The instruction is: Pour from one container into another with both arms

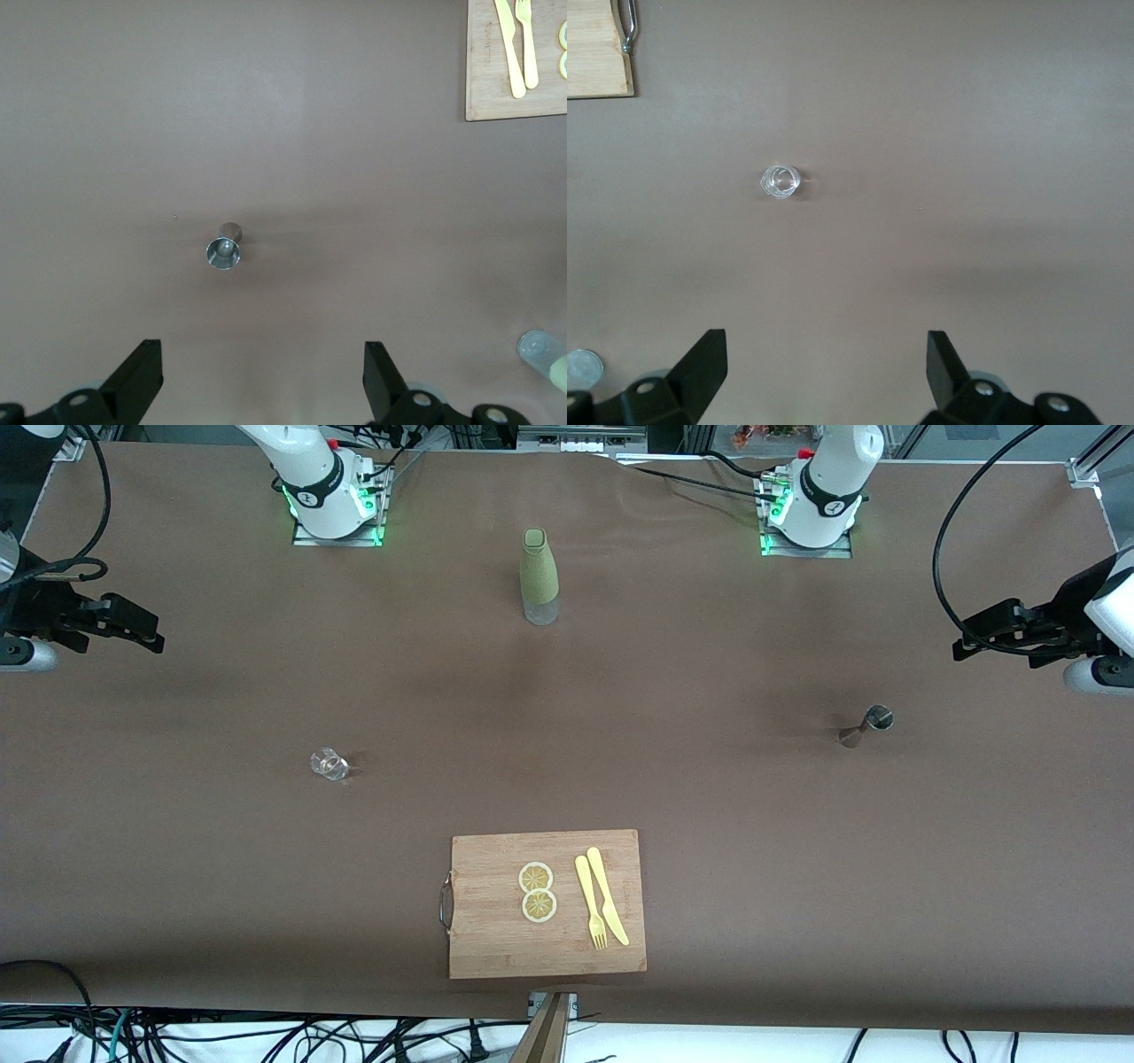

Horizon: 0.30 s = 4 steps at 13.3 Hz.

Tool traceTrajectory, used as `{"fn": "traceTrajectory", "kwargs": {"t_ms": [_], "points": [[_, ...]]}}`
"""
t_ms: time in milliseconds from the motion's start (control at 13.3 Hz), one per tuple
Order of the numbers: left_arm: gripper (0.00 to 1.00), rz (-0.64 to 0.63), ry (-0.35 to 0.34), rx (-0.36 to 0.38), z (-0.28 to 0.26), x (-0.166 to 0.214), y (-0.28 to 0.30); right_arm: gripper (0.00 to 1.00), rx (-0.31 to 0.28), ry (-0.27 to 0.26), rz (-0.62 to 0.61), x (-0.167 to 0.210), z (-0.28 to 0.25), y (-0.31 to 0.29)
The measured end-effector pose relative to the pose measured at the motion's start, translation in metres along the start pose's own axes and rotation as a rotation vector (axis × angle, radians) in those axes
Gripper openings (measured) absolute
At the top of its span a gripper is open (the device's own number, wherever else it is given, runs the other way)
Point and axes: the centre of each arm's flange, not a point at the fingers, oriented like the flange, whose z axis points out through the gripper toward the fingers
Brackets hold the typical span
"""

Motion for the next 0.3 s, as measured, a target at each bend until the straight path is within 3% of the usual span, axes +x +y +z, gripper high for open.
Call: {"fn": "traceTrajectory", "kwargs": {"t_ms": [301], "points": [[1.00,0.018,-0.003,-0.001,0.001,0.000,0.018,1.00,0.000,0.000,0.003,0.000,0.000,0.002]]}}
